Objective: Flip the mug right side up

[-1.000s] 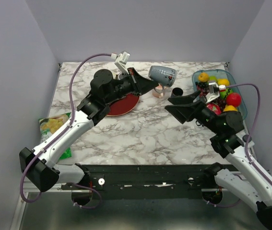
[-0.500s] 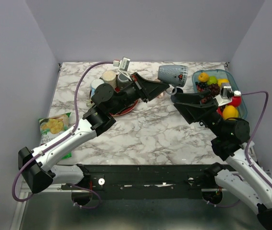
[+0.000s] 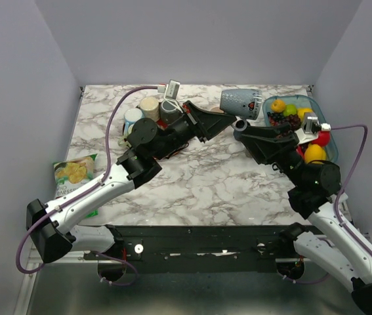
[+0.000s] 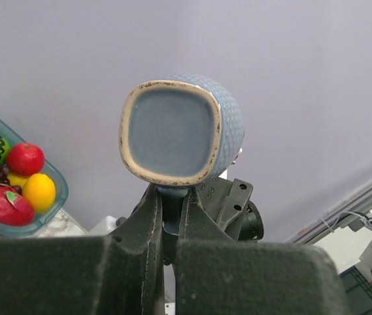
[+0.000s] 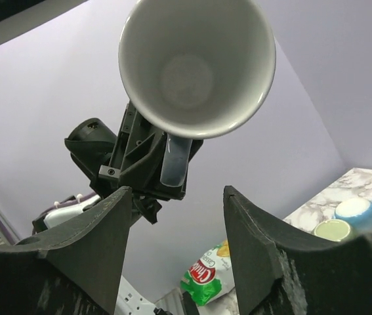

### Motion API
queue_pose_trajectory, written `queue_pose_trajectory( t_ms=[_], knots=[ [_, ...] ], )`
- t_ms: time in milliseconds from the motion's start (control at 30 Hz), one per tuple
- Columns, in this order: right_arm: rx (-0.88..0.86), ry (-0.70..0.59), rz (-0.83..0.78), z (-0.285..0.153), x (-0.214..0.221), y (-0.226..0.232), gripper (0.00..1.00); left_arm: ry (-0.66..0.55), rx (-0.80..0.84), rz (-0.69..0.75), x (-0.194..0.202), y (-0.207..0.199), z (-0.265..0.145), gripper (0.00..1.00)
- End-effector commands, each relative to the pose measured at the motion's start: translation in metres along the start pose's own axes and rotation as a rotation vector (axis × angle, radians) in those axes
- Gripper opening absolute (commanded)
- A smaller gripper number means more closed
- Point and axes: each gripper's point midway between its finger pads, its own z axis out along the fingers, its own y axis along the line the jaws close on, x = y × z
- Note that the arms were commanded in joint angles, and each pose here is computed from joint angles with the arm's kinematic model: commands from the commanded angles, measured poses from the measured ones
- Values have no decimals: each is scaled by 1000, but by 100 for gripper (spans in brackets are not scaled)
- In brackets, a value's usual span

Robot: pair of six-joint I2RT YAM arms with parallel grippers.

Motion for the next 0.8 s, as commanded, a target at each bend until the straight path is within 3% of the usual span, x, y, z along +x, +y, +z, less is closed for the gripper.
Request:
queue_pose_trajectory(
  t_ms=[0,267,533,633,767],
  knots=[
    [-34,-79,-49,8,-27,19,64,-63,76,-1,-14,-22,2,0],
    [-31,-78,-42,16,-31,19,63,-50,74,-6,-8,-20,3,0],
    [-4,-44,-21,26,-29,14,50,-36,71,-9,-2,-17,5,0],
    [17,-29,-13,28,-26,8,37,-35,68,-8,-2,-15,5,0],
    [47,-24,-5,29,-25,3,1,-34,63,-1,-1,-14,4,0]
  ],
)
